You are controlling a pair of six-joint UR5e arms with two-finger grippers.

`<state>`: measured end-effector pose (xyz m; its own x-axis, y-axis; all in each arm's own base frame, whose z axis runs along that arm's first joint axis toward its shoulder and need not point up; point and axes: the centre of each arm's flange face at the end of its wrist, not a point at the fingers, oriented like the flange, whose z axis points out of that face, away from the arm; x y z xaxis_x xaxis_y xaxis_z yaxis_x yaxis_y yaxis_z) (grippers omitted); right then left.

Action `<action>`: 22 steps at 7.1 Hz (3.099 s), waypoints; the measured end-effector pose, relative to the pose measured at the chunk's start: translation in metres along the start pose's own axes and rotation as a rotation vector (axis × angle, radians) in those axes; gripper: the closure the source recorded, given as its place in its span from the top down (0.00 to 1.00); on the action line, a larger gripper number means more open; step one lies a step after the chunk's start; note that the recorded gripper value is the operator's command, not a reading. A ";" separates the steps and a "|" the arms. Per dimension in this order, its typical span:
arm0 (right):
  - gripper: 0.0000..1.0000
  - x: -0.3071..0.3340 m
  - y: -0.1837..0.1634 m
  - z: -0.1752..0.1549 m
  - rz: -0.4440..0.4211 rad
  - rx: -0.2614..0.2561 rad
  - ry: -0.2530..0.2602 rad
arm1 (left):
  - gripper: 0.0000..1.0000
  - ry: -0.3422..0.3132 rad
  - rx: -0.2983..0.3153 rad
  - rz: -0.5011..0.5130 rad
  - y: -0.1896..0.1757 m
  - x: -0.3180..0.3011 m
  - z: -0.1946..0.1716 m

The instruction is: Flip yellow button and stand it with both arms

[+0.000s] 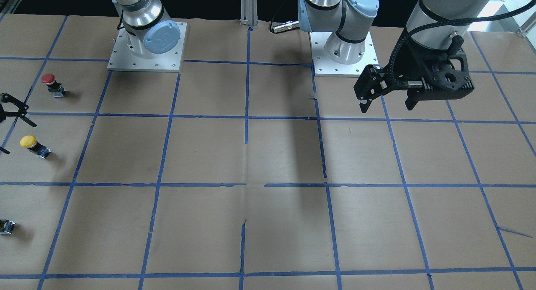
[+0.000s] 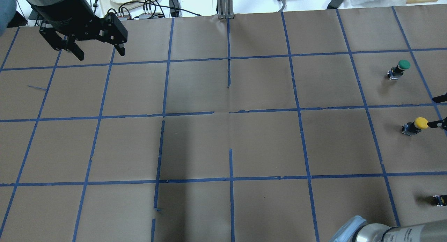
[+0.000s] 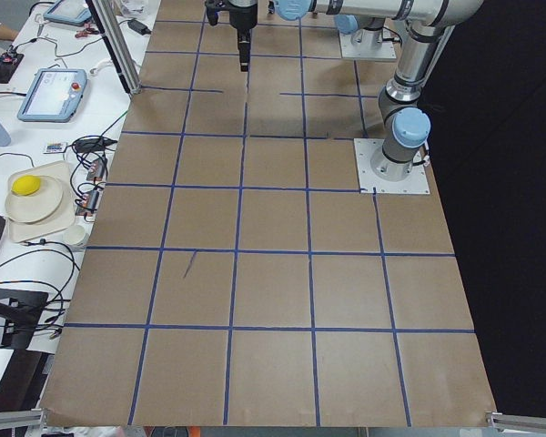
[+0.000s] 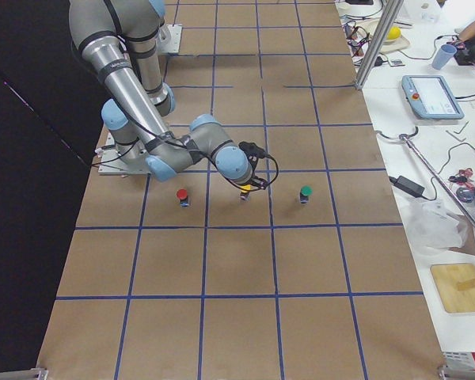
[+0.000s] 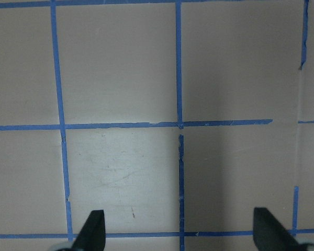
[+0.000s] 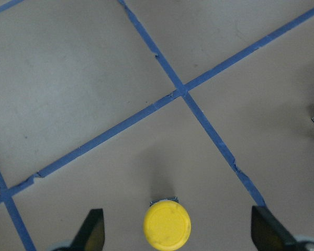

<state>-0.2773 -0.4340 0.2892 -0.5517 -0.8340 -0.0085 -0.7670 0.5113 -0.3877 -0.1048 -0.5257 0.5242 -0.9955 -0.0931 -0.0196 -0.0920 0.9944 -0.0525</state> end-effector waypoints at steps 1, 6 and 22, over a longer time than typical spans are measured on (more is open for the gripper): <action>0.99 -0.010 -0.021 -0.026 0.116 -0.035 0.047 | 1.00 -0.005 -0.002 0.002 -0.001 0.000 0.002; 1.00 -0.108 -0.113 -0.131 0.818 -0.145 0.189 | 1.00 -0.010 -0.019 0.101 0.006 -0.009 0.008; 1.00 -0.211 -0.395 -0.036 1.110 -0.389 0.218 | 1.00 -0.011 -0.014 0.021 0.002 -0.015 0.008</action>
<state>0.1305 -0.4522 0.4771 -0.9906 0.1365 0.0087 0.1367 0.9899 0.0378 -0.0897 -0.5231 0.5162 -0.9968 -0.0729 -0.0317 -0.0717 0.9967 -0.0382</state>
